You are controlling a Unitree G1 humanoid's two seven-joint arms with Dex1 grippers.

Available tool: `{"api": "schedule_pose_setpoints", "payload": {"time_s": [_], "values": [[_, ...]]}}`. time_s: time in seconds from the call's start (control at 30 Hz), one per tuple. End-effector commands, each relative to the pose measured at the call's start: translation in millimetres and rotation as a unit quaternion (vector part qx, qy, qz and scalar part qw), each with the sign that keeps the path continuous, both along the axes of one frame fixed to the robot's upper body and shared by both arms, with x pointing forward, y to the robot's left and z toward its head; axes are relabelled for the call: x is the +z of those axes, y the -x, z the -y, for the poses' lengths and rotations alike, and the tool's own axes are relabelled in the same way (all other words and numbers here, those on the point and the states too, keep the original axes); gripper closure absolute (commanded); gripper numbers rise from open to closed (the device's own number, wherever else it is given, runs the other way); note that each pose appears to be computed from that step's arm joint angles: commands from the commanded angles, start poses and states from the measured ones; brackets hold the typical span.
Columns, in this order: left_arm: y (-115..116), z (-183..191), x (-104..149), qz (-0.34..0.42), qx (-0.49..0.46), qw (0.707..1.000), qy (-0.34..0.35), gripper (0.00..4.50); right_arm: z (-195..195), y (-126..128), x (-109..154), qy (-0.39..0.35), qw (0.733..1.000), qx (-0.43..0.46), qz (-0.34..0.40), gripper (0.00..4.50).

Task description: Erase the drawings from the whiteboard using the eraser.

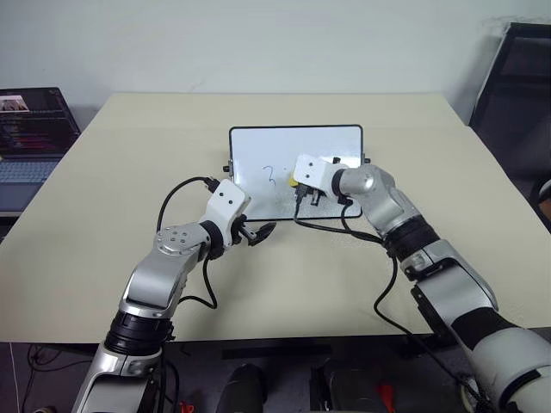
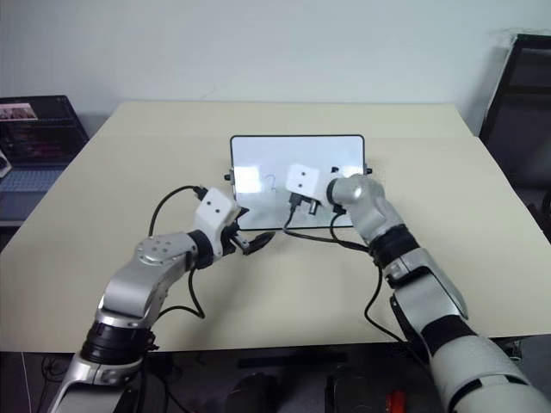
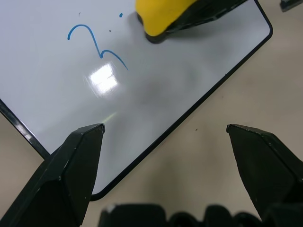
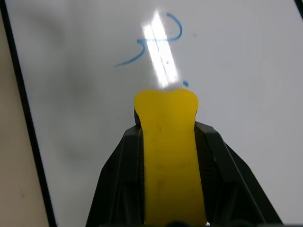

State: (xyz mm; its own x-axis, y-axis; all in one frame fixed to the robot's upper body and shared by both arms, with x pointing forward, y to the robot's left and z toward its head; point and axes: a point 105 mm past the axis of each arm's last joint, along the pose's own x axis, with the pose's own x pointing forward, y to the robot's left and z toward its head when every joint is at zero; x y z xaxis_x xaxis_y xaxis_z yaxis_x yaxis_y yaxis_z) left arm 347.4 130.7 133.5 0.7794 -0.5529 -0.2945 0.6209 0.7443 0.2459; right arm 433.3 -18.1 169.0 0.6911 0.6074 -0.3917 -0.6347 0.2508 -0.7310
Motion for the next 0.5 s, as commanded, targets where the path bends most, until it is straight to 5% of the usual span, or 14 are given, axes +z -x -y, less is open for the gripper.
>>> {"api": "schedule_pose_setpoints", "payload": {"time_s": [0.03, 0.5], "values": [[2, 3, 13, 0.028, -0.007, 1.0, 0.004, 0.0, -13, -3, 20, -0.007, 0.999, 0.011, 0.031, 3.41], [0, 0, 6, 0.027, -0.005, 1.0, 0.003, 0.0, 4, -15, 16, 0.01, 1.0, -0.014, 0.026, 3.41]]}}
